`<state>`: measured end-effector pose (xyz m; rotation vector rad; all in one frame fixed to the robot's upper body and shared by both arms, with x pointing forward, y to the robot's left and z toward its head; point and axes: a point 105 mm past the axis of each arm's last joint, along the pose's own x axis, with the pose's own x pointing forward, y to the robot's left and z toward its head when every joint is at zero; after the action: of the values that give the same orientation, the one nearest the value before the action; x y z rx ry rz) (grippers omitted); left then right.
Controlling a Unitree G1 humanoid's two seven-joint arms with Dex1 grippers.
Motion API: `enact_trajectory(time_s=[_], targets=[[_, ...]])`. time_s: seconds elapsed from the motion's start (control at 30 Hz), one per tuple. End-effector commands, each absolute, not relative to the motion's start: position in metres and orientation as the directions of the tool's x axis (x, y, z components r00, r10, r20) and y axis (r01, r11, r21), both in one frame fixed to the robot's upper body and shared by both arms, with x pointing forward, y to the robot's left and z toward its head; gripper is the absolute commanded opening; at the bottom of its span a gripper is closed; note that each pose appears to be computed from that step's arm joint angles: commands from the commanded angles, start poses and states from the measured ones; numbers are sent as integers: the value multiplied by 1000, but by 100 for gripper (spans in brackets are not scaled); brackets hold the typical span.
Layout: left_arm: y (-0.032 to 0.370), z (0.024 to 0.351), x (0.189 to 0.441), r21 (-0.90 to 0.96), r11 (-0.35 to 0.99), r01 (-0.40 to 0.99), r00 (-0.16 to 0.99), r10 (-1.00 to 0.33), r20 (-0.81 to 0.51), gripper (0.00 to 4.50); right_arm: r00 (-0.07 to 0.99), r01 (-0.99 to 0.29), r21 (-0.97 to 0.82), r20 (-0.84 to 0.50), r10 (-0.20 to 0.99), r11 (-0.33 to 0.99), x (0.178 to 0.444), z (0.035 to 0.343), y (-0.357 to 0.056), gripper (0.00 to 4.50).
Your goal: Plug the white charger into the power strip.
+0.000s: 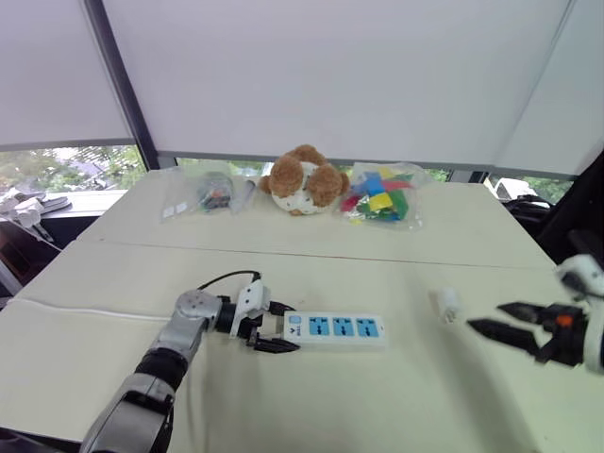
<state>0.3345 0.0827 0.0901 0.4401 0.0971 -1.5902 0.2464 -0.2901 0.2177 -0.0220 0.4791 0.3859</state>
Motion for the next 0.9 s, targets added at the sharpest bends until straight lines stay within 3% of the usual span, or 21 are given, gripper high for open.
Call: enact_trajectory(time_s=[0.03,0.13,0.27,0.4,0.7,0.9], targets=[[69,70,323,143,-208,968,-131,-898,-419,300,812,-292,70,-509,286,954,262,237,-302,450],[59,70,325,155,-209,966,-130,-903,-410,300,770,-222,90,-595,231,971,281,244,-308,450],[53,69,325,179,-199,963,-114,-911,-396,300,685,-185,162,-686,245,969,309,250,-297,450],[49,62,320,197,-186,962,-100,-919,-382,300,597,-116,168,-776,204,979,333,240,-297,450],[49,55,312,202,-89,975,-20,-947,-322,300,409,-136,91,-902,139,987,354,199,-305,450],[53,48,301,191,-32,981,28,-952,-305,300,370,-165,61,-921,119,984,359,182,-305,450]])
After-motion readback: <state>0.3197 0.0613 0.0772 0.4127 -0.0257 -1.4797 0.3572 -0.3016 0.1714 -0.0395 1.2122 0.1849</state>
